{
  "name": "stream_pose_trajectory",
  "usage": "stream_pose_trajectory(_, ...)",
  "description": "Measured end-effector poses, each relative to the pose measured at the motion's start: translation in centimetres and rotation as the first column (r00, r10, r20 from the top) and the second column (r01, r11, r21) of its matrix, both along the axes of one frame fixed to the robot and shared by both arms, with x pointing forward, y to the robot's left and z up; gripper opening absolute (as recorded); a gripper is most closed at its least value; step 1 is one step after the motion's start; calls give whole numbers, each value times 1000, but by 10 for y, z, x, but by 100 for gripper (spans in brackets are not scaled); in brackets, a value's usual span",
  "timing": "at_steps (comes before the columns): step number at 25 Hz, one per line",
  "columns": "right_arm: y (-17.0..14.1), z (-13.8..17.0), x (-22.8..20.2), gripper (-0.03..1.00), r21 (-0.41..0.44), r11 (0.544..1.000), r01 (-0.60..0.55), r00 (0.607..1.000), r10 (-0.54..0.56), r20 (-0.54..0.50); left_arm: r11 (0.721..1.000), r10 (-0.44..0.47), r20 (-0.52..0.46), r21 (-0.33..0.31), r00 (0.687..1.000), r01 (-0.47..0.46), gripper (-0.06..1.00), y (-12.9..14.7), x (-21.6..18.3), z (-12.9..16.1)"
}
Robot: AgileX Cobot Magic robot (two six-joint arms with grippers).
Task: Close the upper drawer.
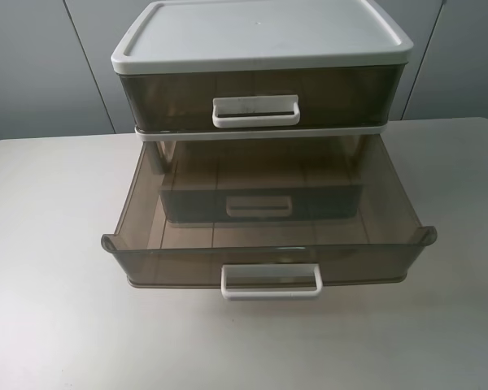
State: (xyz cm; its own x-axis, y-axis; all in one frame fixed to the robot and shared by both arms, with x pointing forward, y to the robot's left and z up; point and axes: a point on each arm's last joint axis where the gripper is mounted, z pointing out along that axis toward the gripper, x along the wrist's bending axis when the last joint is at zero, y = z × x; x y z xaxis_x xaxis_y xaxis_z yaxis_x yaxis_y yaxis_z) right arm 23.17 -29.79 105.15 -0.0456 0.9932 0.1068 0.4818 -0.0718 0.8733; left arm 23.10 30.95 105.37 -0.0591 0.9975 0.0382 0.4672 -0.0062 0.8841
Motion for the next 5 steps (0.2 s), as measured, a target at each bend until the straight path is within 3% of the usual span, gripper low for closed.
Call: stream_pose_trajectory(5,0,0,0,63,4,1000,2,1000,-2,0,1000,0,0,0,1000,0,74,0,0,0)
